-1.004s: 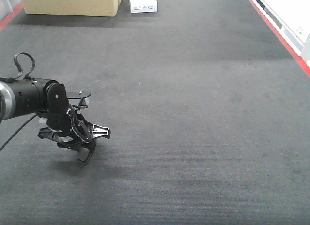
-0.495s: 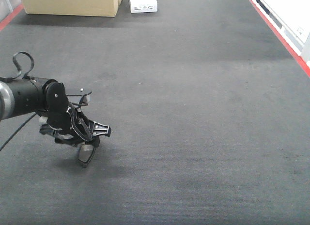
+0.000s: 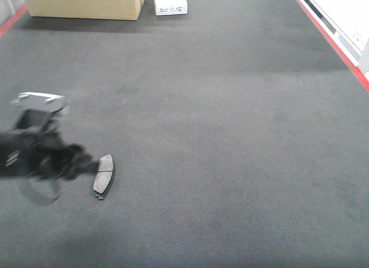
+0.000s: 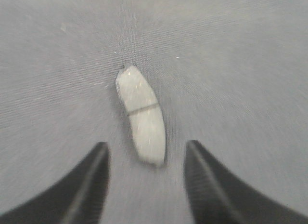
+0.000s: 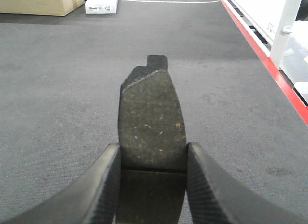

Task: Move and align brake pads A on conveyor
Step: 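Lower the pad onto the belt and open the left gripper, then withdraw the open left gripper from the belt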

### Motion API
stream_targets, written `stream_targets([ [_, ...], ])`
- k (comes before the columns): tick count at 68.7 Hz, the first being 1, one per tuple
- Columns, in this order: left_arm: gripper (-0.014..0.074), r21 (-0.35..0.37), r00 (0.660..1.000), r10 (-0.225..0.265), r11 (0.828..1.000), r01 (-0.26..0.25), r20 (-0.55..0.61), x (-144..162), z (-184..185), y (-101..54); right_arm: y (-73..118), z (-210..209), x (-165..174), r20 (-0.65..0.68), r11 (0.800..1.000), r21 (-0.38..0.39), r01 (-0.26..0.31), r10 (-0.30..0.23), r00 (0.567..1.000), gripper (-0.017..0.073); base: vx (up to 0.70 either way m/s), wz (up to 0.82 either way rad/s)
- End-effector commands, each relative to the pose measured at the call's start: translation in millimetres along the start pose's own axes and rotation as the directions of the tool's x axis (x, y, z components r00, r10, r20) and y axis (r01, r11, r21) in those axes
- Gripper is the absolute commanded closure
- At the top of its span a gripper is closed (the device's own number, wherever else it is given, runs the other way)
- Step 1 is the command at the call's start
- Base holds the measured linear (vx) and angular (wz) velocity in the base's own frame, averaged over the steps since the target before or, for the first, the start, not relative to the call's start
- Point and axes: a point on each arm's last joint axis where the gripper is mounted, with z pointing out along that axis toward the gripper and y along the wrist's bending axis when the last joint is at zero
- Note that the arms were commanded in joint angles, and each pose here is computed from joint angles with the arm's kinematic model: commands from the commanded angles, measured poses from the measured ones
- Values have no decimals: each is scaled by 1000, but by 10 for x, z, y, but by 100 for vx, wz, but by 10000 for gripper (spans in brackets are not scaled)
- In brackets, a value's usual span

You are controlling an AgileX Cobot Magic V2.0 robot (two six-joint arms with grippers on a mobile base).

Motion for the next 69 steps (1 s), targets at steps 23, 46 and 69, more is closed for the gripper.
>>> stream_targets([
  [23, 601, 22, 907, 47, 998, -62, 419, 497, -1108, -10, -18, -33, -179, 116, 1000, 21, 6, -8, 993, 564, 0, 0],
  [46, 601, 13, 775, 66, 995, -96, 628, 877, -1527, 13, -18, -33, -179, 116, 1000, 21, 6, -8, 993, 564, 0, 0],
  [69, 601, 10, 700, 60, 995, -95, 712, 1013, -1596, 31, -18, -33, -181, 118, 1000, 21, 6, -8, 993, 564, 0, 0],
])
